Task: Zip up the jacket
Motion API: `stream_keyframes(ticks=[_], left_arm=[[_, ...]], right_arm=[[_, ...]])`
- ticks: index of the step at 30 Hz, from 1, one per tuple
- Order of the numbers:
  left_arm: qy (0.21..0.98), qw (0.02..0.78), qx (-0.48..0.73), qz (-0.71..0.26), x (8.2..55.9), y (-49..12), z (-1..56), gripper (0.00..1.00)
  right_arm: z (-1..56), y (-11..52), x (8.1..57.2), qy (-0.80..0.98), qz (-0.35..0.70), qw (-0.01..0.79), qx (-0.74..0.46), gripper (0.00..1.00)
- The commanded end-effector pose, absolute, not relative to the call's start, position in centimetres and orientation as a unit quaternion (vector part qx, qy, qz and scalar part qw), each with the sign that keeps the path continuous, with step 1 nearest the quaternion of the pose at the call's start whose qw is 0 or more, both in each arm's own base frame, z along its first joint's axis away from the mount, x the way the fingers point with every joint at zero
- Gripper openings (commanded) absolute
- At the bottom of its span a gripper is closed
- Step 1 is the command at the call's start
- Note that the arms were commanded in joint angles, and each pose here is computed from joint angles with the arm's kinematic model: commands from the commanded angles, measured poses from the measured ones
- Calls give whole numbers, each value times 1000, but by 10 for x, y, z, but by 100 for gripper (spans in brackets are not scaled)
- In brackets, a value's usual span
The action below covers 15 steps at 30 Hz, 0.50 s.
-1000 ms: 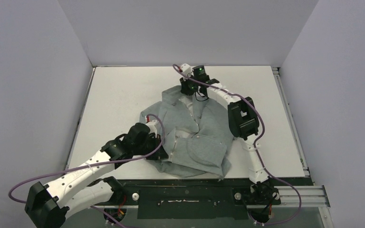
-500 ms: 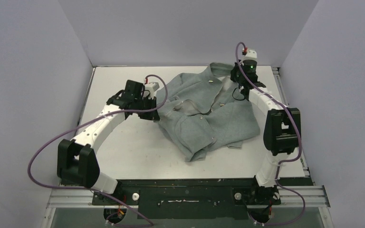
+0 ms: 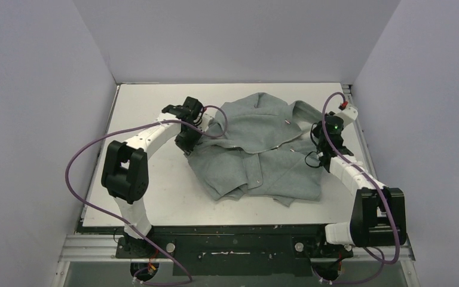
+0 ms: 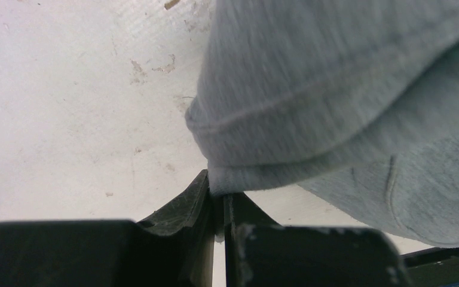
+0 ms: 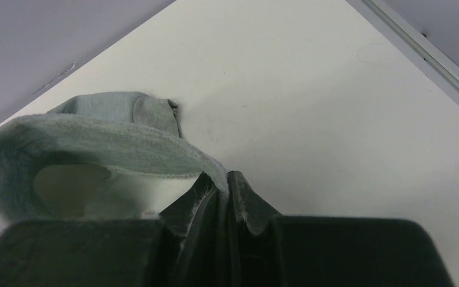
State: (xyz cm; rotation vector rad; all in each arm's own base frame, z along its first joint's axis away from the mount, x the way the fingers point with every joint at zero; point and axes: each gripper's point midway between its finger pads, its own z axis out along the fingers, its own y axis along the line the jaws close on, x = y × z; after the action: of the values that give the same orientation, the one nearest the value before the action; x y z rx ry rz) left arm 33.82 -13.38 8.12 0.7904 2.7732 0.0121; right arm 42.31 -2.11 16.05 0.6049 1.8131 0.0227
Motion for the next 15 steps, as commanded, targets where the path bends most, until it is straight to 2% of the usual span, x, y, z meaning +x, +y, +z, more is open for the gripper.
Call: stream_keyframes(ticks=[1,5,8,12,15], left_arm=[[940,165,300,18,352,-140,113,0],[929,186,321,8,351,-155,123,0],[925,198,323,-3,348,-160,128,0],[926,211,313,-9,343,-158,130,2],[929,225,292,-20,341,-157,136,19]], right_arm=[[189,-28,412,727,32,617,299,11],[218,-25,405,716,33,647,260,41],[248,-20,400,706,41,668,232,54],[274,-19,388,707,39,673,213,62],[285,-15,382,710,39,676,194,62]])
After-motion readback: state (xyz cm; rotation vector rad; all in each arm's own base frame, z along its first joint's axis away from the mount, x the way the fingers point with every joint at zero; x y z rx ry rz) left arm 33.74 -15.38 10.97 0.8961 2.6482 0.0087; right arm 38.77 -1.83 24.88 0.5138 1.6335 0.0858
